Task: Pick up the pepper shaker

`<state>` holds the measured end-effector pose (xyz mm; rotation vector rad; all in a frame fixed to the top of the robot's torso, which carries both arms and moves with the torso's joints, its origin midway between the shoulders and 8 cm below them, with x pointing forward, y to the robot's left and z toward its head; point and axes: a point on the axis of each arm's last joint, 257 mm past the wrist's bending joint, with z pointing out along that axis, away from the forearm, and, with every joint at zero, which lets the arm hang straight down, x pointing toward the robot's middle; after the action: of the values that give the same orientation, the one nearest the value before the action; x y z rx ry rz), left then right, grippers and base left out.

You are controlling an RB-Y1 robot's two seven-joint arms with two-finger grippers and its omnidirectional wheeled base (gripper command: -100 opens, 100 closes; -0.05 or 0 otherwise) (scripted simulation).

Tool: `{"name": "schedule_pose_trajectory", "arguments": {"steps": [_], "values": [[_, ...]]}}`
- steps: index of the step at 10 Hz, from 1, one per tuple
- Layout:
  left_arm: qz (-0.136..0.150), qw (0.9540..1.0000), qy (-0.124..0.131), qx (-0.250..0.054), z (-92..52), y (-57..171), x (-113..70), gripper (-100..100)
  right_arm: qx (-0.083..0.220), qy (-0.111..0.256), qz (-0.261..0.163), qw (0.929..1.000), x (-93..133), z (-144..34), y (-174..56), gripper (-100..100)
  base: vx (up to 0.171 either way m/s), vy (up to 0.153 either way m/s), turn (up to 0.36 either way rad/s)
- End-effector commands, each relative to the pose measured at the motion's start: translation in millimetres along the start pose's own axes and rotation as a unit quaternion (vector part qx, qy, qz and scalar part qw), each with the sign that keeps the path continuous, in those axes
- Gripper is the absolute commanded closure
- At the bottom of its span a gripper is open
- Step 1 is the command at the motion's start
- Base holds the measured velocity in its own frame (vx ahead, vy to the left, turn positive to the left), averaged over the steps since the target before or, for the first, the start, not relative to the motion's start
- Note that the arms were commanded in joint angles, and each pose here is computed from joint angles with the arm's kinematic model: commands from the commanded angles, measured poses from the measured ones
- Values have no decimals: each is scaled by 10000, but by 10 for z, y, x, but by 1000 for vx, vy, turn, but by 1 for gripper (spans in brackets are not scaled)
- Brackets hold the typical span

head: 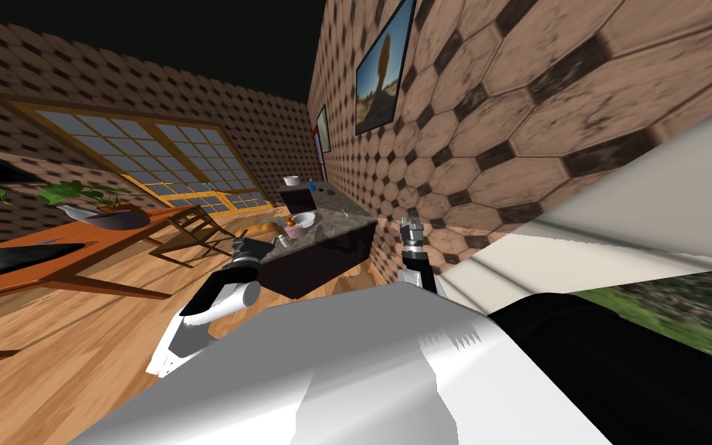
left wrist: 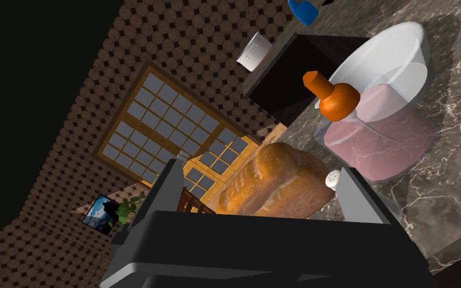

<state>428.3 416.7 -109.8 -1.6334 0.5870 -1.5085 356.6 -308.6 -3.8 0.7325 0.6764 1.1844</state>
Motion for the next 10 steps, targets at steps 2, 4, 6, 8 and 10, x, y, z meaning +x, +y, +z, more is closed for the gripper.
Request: {"name": "schedule_pose_trajectory", "arguments": {"steps": [2, 4, 6, 8, 10], "values": [[-399, 9986, -290, -182, 21, 65, -168, -100, 0, 0, 0, 10000, 0, 0, 0, 0, -6, -40, 18], [-664, 9960, -515, -317, 28, 123, -300, -100, 0, 0, 0, 10000, 0, 0, 0, 0, 7, -38, 17], [-918, 9922, -726, -423, 28, 172, -420, -100, 0, 0, 0, 10000, 0, 0, 0, 0, 16, -36, 19], [-1167, 9871, -954, -533, 19, 230, -542, -100, 0, 0, 0, 10000, 0, 0, 0, 0, 28, -30, 22], [-1422, 9807, -1182, -630, 3, 287, -660, -100, 0, 0, -1, 10000, 0, 0, 0, 0, 46, -22, 21]]}}
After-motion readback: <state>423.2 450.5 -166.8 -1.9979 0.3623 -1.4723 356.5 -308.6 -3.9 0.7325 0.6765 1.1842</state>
